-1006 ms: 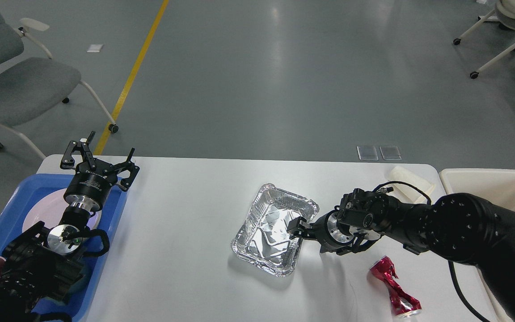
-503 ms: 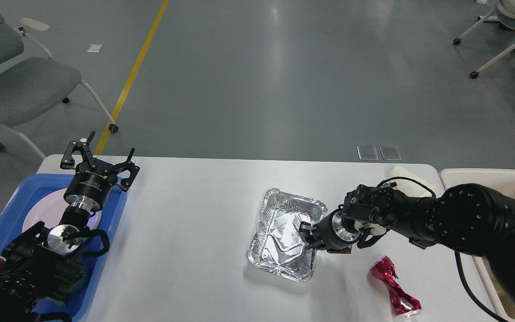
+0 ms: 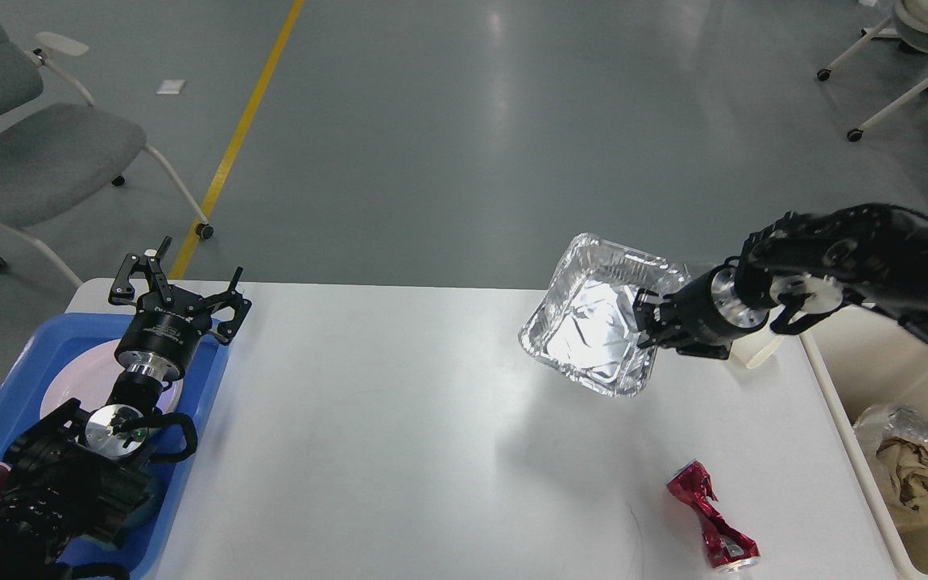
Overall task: Tidy desktop
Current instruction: 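Grasp the foil tray rim and carry it into the bin, then lift the right gripper and lower it onto the red can, then grasp the red can and carry it into the white bin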
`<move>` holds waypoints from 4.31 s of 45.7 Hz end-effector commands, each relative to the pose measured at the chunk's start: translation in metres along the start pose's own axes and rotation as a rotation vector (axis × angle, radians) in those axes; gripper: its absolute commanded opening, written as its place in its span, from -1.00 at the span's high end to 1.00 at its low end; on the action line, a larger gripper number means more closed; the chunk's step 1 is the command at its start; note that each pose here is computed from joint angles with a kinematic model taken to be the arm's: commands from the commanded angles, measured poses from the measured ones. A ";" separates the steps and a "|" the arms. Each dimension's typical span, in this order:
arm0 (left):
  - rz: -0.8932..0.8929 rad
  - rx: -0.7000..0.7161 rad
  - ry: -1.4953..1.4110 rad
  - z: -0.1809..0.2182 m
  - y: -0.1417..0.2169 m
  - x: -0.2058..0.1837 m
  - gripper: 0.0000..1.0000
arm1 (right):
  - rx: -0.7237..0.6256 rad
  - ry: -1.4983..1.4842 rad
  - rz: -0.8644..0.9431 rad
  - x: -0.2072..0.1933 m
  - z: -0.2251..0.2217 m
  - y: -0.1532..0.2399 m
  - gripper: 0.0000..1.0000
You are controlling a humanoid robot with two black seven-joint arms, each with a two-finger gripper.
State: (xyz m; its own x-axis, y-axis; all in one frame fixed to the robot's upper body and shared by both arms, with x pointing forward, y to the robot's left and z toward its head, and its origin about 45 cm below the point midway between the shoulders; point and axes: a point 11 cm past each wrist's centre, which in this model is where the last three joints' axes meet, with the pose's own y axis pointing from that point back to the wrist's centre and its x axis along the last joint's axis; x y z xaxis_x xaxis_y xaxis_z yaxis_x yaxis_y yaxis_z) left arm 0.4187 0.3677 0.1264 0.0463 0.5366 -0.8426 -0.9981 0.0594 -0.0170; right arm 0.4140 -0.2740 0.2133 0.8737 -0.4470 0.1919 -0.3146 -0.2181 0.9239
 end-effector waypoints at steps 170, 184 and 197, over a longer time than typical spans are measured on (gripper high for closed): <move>-0.001 0.001 0.000 0.000 0.000 0.000 -0.93 | -0.452 0.551 -0.480 -0.110 0.093 -0.059 -1.00; -0.001 0.001 0.000 0.000 0.000 0.000 -0.93 | -0.477 0.570 -0.476 -0.126 0.123 -0.084 -1.00; 0.000 -0.001 0.001 0.000 0.000 0.000 -0.93 | -0.438 0.601 -0.343 -0.119 0.122 -0.094 -0.54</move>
State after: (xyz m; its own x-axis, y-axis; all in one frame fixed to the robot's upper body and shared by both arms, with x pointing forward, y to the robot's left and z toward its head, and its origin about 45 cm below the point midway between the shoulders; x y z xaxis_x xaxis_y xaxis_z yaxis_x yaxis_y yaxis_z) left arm 0.4185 0.3677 0.1264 0.0475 0.5360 -0.8429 -0.9980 0.0599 -0.0181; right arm 0.2906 -0.3049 0.0651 0.9811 0.1317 -0.1420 0.1209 0.1562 0.9803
